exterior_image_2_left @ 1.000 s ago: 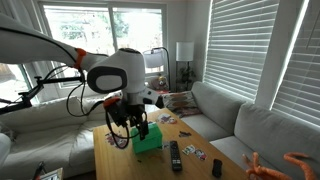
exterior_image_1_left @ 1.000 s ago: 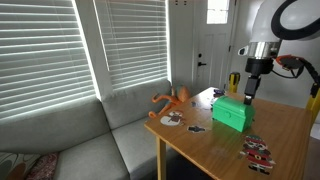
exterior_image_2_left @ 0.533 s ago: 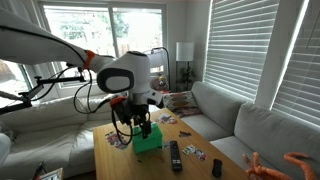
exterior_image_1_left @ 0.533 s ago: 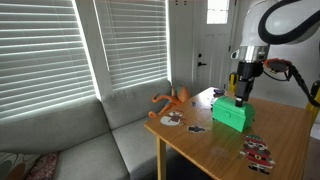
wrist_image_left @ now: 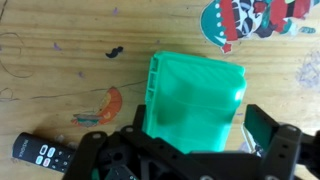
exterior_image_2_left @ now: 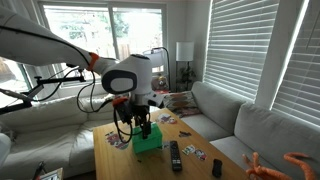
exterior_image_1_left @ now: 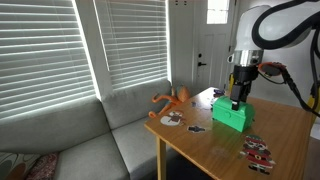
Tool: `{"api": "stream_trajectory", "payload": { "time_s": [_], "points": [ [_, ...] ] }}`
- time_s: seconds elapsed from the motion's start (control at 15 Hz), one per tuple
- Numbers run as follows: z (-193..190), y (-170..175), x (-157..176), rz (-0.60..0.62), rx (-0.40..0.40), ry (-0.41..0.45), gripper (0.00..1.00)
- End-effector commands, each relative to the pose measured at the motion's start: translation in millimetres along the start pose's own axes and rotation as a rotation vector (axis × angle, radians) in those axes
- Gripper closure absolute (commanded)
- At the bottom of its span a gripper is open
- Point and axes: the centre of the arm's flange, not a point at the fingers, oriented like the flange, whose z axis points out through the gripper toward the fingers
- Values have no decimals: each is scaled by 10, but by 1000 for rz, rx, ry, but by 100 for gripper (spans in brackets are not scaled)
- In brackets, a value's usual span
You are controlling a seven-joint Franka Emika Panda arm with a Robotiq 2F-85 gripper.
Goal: Turn the green lunchbox towards the left
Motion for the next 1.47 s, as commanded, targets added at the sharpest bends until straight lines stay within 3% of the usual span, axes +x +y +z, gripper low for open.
{"api": "stream_trajectory", "payload": {
  "time_s": [0.0,0.6,1.4],
  "points": [
    [11,-5,52,-49,-12,-20,0],
    [58,-76,7,-394,-77,-87,0],
    [184,-189,53,-970,-127,-172,0]
  ]
}}
